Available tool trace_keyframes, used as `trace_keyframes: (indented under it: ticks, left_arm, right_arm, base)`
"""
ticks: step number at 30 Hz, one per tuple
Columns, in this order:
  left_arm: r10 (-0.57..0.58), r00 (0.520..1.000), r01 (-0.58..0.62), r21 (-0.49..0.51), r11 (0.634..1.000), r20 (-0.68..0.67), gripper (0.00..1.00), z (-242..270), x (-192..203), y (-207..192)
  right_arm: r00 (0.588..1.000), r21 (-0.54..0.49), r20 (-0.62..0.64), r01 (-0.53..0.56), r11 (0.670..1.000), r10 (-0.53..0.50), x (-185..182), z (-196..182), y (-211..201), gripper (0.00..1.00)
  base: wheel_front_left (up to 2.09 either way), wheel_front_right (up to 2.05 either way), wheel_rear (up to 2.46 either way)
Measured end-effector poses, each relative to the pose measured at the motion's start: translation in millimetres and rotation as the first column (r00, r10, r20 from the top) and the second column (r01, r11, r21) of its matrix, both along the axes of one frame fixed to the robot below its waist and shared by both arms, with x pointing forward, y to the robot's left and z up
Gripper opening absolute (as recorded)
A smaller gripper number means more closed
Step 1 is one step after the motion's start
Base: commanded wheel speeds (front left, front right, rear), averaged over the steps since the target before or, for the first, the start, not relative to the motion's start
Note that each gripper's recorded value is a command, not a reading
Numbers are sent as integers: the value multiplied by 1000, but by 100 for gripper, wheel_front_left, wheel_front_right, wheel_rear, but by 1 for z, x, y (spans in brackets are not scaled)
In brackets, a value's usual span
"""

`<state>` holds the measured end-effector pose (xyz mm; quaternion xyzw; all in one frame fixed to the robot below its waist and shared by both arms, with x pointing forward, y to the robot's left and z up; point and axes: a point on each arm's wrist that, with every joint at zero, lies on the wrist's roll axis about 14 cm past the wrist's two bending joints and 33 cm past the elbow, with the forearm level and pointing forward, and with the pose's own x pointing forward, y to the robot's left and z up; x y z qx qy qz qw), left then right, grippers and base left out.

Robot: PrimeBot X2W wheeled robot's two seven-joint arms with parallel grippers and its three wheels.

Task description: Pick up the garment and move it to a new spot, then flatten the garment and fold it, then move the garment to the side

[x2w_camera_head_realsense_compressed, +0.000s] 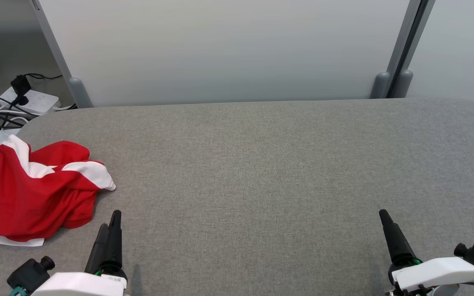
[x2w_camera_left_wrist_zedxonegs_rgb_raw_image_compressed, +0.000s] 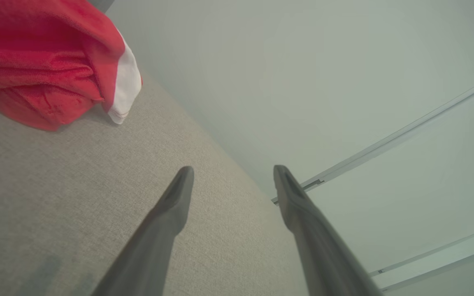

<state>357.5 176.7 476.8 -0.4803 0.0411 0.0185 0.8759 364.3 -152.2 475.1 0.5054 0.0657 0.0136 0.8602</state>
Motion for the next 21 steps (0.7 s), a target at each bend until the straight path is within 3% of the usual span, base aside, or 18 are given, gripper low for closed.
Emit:
trace_keyframes:
  ticks: [21]
  left_arm:
    - [-9, 999, -3, 271, 962, 45, 100, 13, 0, -1]
  right_arm:
    - [992, -230, 106, -46, 972, 72, 3, 23, 17, 100]
  base:
    - [0, 0, 0]
